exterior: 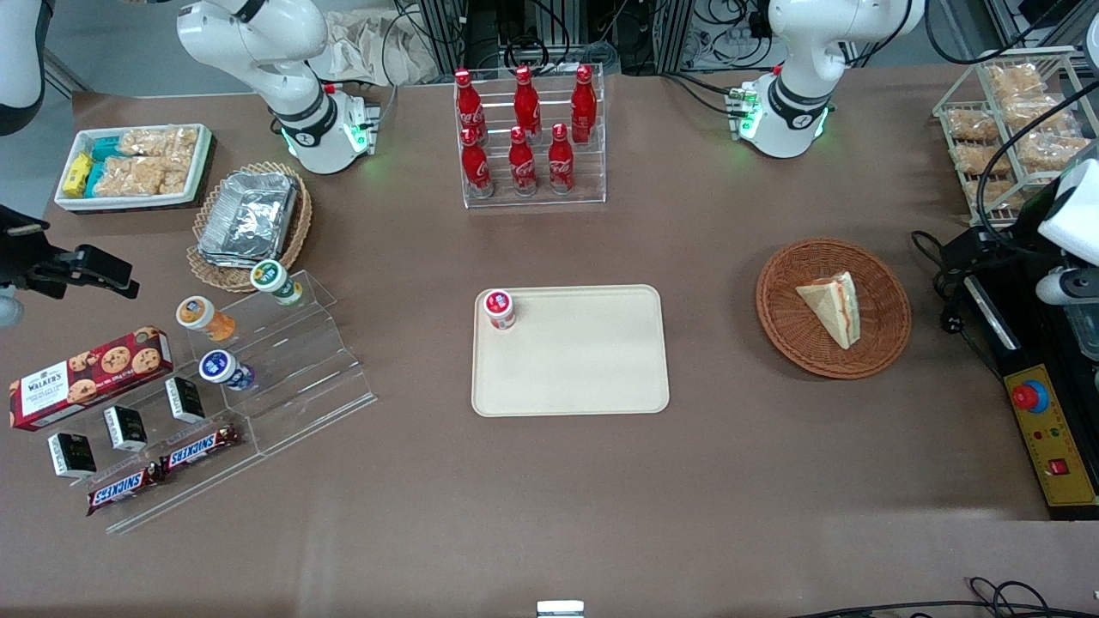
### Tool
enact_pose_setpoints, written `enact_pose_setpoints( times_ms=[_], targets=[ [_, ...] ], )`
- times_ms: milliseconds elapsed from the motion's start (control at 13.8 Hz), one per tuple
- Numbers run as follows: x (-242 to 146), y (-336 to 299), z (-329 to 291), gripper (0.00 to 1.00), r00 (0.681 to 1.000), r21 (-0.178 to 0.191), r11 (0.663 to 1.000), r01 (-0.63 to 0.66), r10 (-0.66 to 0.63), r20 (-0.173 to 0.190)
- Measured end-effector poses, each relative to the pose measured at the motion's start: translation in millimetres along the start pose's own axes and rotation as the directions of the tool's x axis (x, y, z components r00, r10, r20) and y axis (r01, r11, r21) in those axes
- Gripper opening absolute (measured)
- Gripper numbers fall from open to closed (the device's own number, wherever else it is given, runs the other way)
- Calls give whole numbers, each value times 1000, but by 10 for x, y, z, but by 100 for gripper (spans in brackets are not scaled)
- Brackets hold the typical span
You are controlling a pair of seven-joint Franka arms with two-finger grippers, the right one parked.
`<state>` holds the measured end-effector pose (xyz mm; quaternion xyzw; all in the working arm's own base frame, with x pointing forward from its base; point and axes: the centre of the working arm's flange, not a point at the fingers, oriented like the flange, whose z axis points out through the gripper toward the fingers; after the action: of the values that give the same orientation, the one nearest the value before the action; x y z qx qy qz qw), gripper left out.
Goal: Place sandwich from basket to tray
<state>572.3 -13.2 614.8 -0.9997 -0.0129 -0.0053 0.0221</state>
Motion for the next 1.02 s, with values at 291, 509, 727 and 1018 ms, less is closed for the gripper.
enact_pose_setpoints(
  times_ms=[291,509,727,1018],
  targets=[
    [1,18,3,100,1000,-3,1000,20,-20,1],
    [6,65,46,100,985,-19,984,175,-175,14],
    [-41,91,269,100,946,-20,947,320,-318,63],
    [-256,86,855,100,898,-42,897,439,-439,18]
  ],
)
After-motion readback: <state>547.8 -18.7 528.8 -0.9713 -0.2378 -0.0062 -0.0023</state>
